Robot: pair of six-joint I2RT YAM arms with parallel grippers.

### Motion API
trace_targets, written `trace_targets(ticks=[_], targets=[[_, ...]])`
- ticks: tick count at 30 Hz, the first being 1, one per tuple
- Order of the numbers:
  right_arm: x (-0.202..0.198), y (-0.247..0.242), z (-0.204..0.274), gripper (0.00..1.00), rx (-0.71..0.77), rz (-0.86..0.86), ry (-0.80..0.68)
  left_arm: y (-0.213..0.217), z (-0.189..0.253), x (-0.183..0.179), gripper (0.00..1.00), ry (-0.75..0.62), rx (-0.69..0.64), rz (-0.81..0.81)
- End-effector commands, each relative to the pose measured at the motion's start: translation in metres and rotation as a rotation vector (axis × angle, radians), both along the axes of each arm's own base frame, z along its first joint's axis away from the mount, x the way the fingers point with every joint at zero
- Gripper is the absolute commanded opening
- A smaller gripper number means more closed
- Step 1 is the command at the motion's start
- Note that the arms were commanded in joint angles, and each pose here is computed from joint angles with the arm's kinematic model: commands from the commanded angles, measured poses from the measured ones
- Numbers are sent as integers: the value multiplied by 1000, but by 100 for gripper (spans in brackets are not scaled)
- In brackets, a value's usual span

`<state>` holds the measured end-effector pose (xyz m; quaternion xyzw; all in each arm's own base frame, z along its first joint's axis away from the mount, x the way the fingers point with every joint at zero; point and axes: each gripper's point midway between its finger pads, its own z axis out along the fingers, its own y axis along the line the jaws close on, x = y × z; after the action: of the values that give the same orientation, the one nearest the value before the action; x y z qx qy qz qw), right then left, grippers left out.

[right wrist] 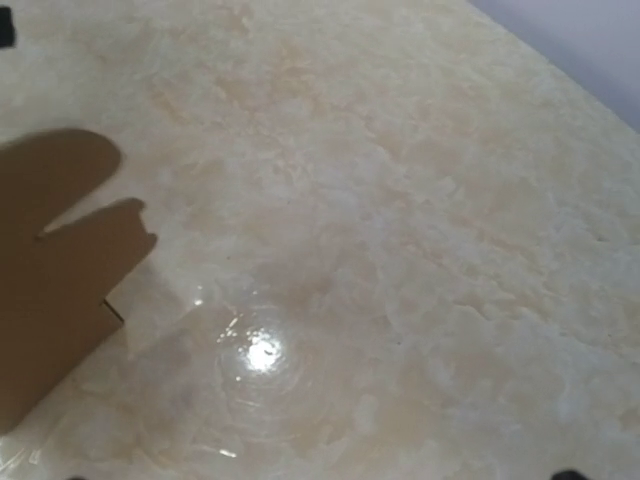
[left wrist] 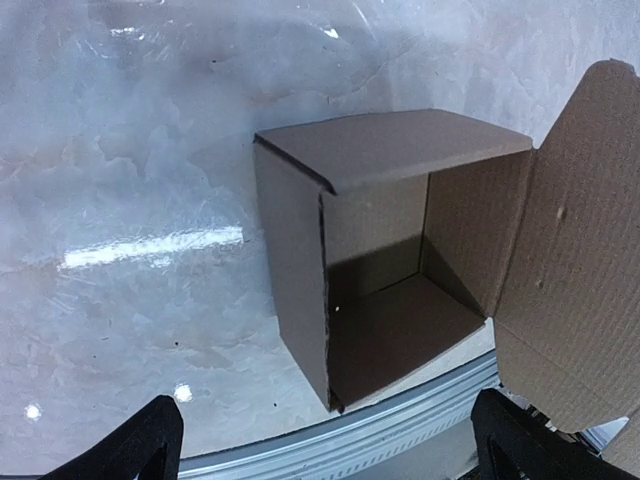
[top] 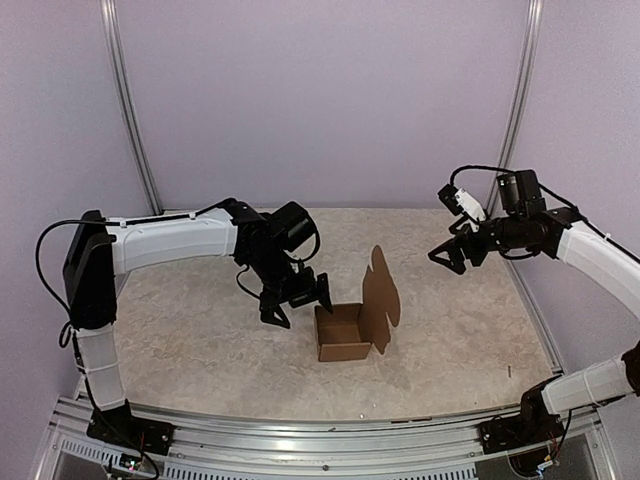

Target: Fold the paper box

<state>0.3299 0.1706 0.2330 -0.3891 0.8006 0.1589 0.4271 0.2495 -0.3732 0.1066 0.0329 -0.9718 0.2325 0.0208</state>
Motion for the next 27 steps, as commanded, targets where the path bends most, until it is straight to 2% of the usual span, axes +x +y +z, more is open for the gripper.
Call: trace_targets(ticks=[1,3,5,7,9,11,12,13,15,16,17,20,24,27], targets=[[-2,-6,-2,100,-28,-42,5,31,12,-13,99,1,169,-111],[-5,-5,1,100,-42,-9,-21,44,33,-13,99,-44,237,-138],[-20,4,9,100,-61,125,-89,49,57,-11,99,-155,272,-198],[-15,-2,17,100,-71,86,-128,56,94,-1,99,-311,280,-206],[-7,-7,21,100,-66,26,-111,40,130,14,99,-554,228,-280],[-8,-3,28,100,-36,53,-115,39,177,27,99,-883,206,-247],[-8,-1,33,100,-9,49,-118,35,174,29,99,-949,135,-250],[-8,1,38,100,15,49,-119,46,175,28,99,-981,5,-237],[-10,7,41,100,46,74,-115,67,170,37,99,-900,-276,-109],[-9,7,41,100,52,66,-104,79,177,40,99,-884,-386,-62],[-9,6,40,100,58,57,-91,86,175,45,99,-874,-429,-43],[-11,3,47,100,74,20,-99,95,181,56,99,-975,-392,-64],[-37,14,51,100,84,167,-98,93,194,68,99,-1061,-303,-109],[-42,13,50,100,73,172,-75,93,207,82,99,-1163,-146,-115]])
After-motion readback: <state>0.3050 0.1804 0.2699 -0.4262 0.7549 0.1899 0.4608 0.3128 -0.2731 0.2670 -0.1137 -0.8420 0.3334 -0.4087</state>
